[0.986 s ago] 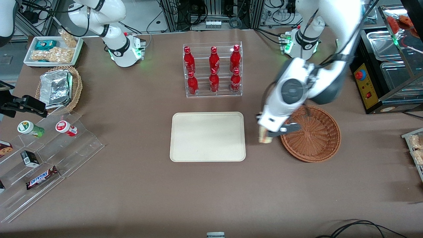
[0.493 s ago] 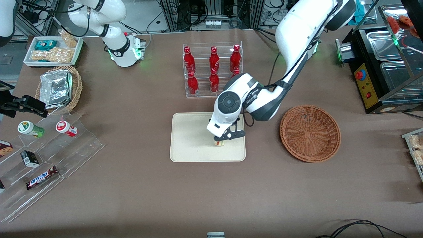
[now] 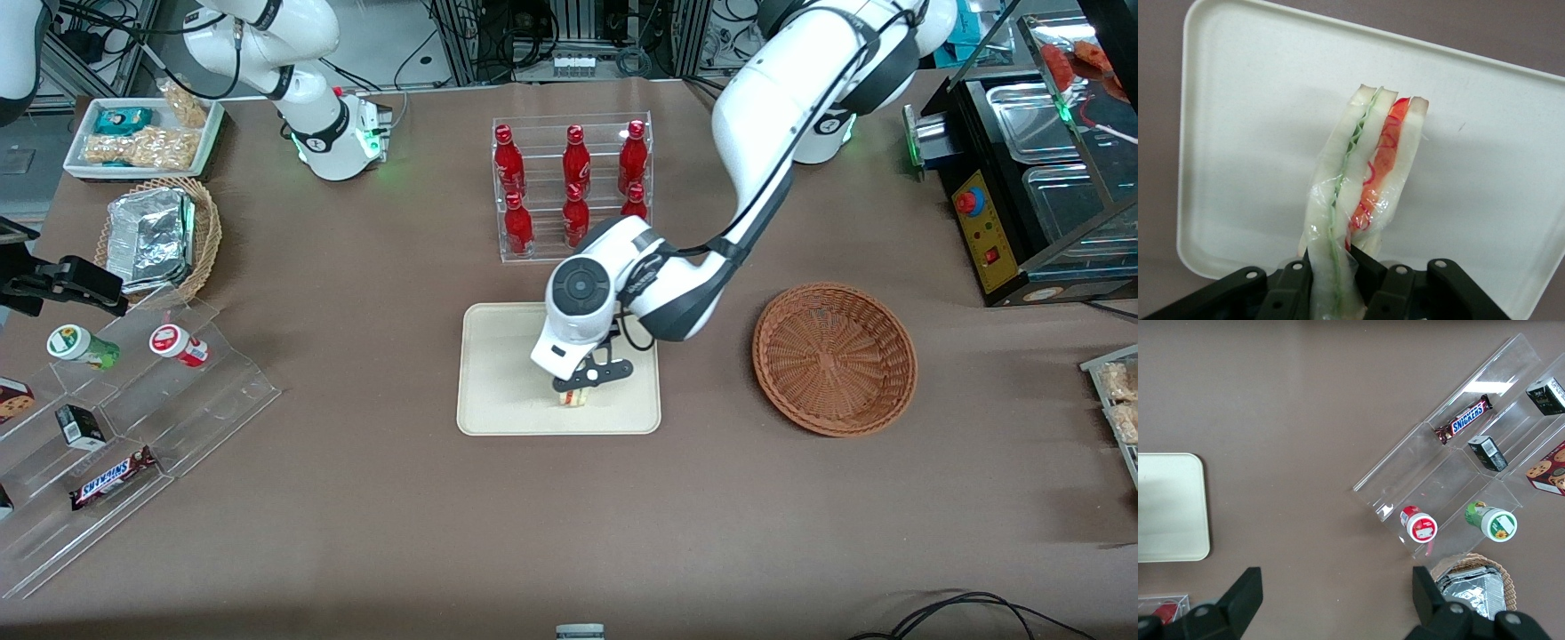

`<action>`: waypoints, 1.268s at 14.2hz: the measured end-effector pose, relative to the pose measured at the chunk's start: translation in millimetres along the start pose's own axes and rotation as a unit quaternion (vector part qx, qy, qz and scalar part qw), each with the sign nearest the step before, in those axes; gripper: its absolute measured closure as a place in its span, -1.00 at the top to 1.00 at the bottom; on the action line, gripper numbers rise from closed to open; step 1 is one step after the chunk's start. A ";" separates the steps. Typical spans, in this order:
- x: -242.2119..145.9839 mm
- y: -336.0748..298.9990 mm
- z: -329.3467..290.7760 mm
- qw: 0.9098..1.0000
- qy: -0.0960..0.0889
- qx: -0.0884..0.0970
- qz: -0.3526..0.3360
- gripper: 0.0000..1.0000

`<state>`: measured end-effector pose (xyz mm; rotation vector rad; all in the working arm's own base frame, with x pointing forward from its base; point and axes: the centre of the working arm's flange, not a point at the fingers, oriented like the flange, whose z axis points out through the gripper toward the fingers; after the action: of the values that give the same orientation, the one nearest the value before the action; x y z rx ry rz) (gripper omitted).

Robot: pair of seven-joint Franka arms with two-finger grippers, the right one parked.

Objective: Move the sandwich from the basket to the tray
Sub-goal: 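Lower the sandwich onto the tray and open the left gripper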

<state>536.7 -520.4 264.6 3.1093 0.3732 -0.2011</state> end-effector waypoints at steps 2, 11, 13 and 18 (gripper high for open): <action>-2.5 6.2 10.2 1.000 0.000 0.003 -0.004 -0.72; -3.5 15.8 26.5 1.000 0.009 -0.012 -0.026 0.37; -2.0 15.0 26.9 1.000 0.016 -0.009 -0.024 0.73; 13.9 5.4 13.6 0.999 0.031 0.008 -0.037 1.00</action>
<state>549.7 -522.6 249.2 3.1259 0.4921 -0.1078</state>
